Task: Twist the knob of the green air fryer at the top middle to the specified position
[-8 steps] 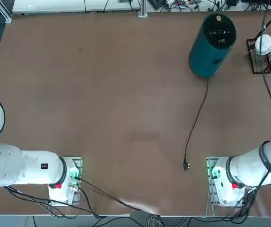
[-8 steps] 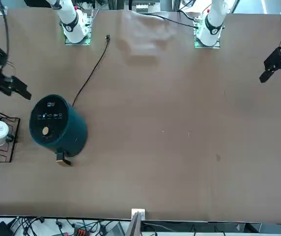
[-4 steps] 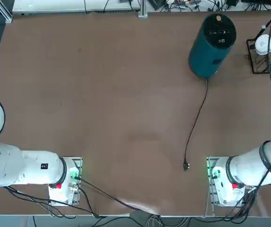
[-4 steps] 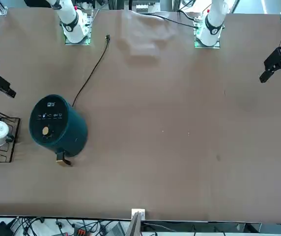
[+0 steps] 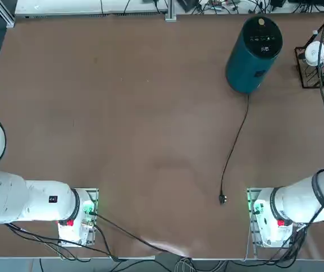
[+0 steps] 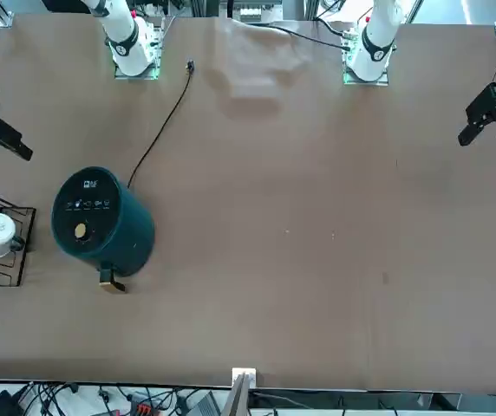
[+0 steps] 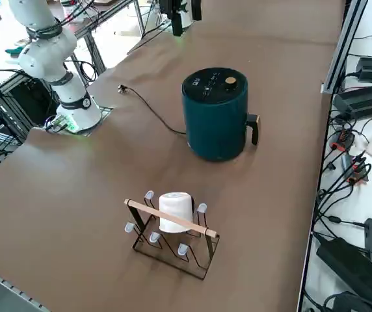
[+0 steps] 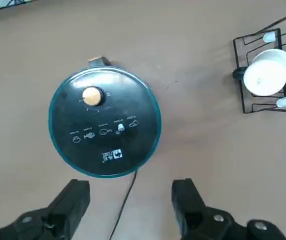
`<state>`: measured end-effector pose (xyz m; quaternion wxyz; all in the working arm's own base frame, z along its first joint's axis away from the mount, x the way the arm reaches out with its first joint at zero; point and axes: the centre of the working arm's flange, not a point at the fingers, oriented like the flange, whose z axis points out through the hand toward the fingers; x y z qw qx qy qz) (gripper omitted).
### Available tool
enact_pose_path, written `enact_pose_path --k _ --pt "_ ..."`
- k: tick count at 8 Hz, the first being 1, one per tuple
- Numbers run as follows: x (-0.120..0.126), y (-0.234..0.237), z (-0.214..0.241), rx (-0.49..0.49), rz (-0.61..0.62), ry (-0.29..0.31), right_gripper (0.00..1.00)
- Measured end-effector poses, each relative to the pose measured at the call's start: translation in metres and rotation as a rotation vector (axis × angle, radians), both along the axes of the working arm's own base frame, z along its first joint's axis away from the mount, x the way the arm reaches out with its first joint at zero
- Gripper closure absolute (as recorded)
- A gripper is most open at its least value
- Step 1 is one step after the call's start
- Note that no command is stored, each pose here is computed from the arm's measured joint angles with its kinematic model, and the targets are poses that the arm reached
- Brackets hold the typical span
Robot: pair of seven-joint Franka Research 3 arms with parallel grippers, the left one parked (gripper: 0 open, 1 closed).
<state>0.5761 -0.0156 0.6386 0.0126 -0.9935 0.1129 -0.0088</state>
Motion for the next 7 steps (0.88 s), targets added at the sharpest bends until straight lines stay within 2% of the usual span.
enact_pose_path --k 7 --pt "-0.0047 -0.0020 -0.0018 0.005 -0.001 -0.012 0.00"
